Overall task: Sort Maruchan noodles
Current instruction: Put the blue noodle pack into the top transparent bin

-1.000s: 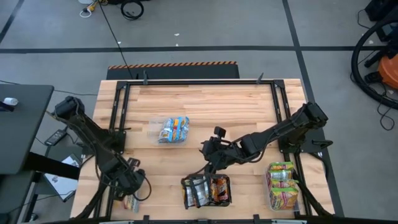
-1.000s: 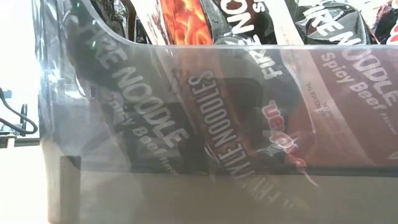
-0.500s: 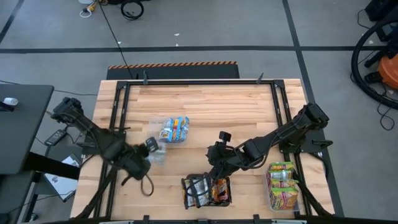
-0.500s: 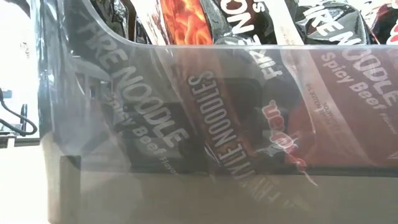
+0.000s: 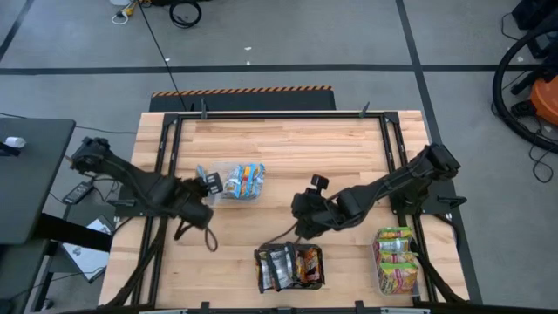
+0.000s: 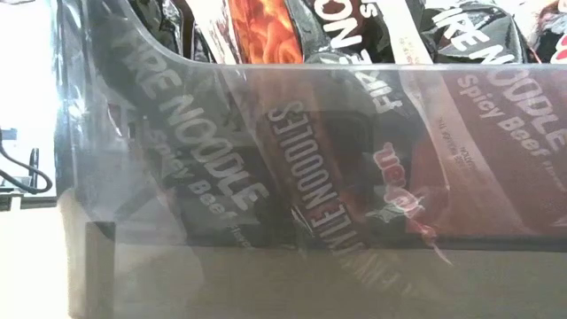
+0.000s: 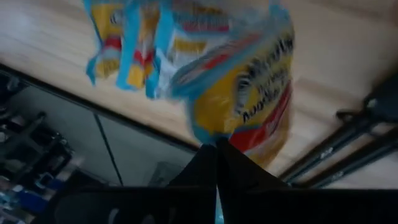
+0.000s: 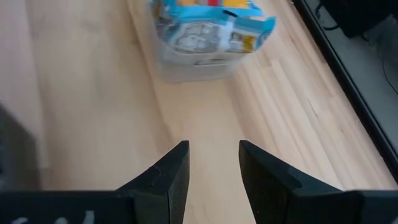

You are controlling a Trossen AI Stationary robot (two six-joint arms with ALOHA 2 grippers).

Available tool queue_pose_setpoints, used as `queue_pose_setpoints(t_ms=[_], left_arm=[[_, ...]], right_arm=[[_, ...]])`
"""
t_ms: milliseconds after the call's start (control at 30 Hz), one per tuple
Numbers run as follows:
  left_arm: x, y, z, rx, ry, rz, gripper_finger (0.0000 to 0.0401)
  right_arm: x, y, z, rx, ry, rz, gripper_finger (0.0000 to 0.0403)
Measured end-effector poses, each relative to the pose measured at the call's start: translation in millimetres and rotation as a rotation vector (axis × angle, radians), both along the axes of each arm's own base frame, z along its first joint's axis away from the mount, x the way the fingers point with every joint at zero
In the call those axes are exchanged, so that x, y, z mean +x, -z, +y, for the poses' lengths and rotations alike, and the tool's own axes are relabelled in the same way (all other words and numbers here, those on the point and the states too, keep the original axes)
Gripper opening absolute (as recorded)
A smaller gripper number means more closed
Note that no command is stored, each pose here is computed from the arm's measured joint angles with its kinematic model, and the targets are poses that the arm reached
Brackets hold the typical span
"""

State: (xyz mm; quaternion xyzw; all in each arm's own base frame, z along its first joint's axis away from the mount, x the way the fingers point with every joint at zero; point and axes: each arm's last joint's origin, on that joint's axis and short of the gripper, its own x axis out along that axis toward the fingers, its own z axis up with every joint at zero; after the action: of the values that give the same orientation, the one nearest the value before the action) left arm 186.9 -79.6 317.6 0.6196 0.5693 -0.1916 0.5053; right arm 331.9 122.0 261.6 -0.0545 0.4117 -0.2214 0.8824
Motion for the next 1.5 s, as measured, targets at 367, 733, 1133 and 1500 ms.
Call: queue_pose_setpoints(t_ms=[367, 733, 1133, 1500], left_arm=[[25.6, 1.0, 44.6, -0.013, -0.014, 0.043, 0.0001], [42.4, 48.7, 43.6, -0.126, 0.103, 0.118, 0.0003], [19.3, 90.9, 62.0, -0.224, -0.119, 0.264, 0.0005], [15.2, 93.5, 62.0, -0.235, -0.350, 0.186, 0.0015]], right_arm=[[2.5, 0.2, -7.0, 0.008, 0.017, 0.005, 0.0145], [-8.3, 1.3, 14.0, 0.028, -0.012, 0.011, 0.0145], [-10.4, 1.9, 15.7, 0.041, 0.007, 0.008, 0.0145], [-9.6, 1.5, 16.1, 0.060, 0.023, -0.009, 0.0145]])
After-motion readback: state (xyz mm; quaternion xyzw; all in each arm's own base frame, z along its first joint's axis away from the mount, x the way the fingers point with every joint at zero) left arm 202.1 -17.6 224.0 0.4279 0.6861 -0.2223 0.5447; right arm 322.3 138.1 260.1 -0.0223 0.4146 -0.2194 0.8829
